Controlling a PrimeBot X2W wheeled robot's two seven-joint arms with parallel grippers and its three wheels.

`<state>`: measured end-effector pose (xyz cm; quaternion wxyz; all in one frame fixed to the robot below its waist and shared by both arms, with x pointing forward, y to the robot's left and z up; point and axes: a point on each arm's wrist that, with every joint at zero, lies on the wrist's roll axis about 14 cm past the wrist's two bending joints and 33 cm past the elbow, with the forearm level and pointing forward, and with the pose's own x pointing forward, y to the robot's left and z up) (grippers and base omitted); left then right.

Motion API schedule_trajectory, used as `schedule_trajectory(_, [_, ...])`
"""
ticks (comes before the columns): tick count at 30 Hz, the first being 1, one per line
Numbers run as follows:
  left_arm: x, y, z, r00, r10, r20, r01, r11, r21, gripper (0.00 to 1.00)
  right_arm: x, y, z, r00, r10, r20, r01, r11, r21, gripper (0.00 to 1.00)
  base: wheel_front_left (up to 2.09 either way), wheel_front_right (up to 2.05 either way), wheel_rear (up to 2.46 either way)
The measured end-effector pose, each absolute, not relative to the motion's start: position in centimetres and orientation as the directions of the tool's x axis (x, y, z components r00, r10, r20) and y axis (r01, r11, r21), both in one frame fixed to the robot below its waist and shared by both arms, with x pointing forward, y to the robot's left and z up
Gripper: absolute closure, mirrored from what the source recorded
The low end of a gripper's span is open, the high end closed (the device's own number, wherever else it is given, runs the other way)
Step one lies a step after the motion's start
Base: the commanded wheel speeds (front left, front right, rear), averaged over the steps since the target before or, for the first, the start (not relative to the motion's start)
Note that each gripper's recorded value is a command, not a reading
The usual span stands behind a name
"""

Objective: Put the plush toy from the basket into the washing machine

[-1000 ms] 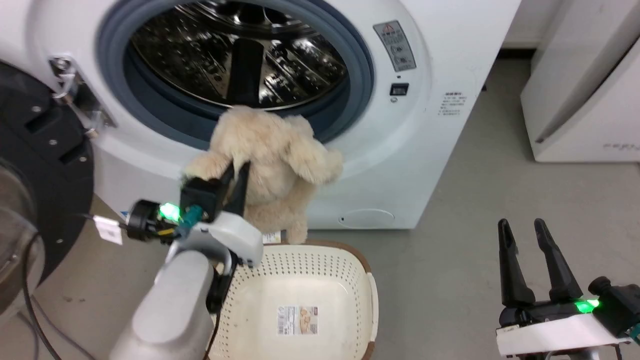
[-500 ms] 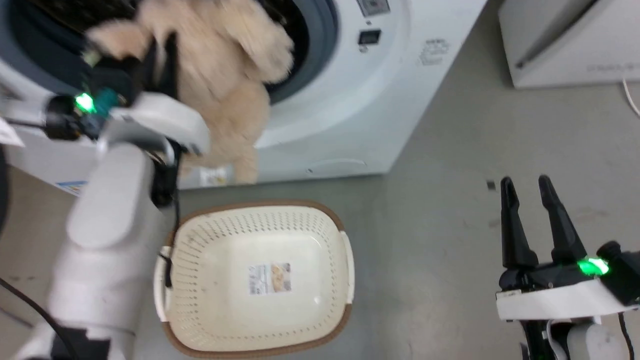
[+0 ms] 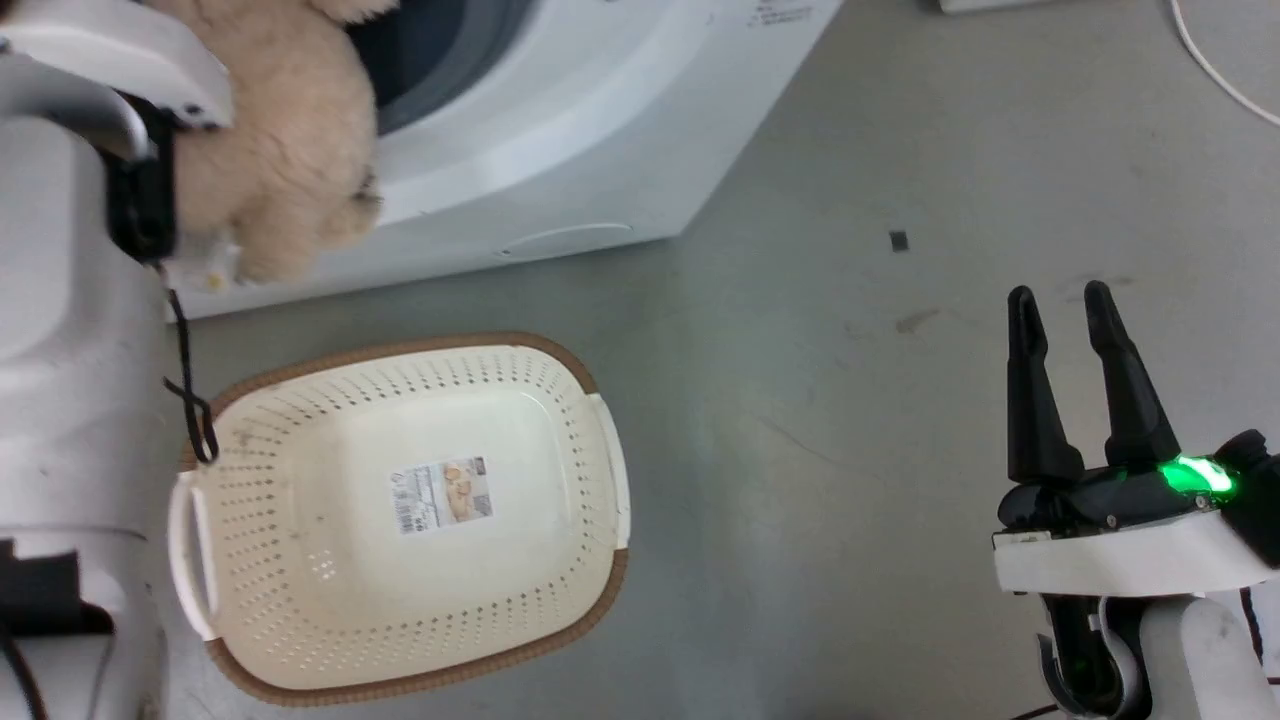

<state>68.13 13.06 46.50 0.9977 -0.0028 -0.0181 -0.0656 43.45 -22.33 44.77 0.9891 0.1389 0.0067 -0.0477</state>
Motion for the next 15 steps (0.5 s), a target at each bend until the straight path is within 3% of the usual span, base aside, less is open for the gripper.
schedule_trajectory(15, [75.7, 13.7, 44.1, 0.994, -0.095, 0.058, 0.097, 0.995, -0.025, 1.00, 43.7, -24.1, 40.8, 0.982, -0.136, -0.128, 0.163, 0.960, 0.229, 0.00, 0.00, 0.00, 0.00])
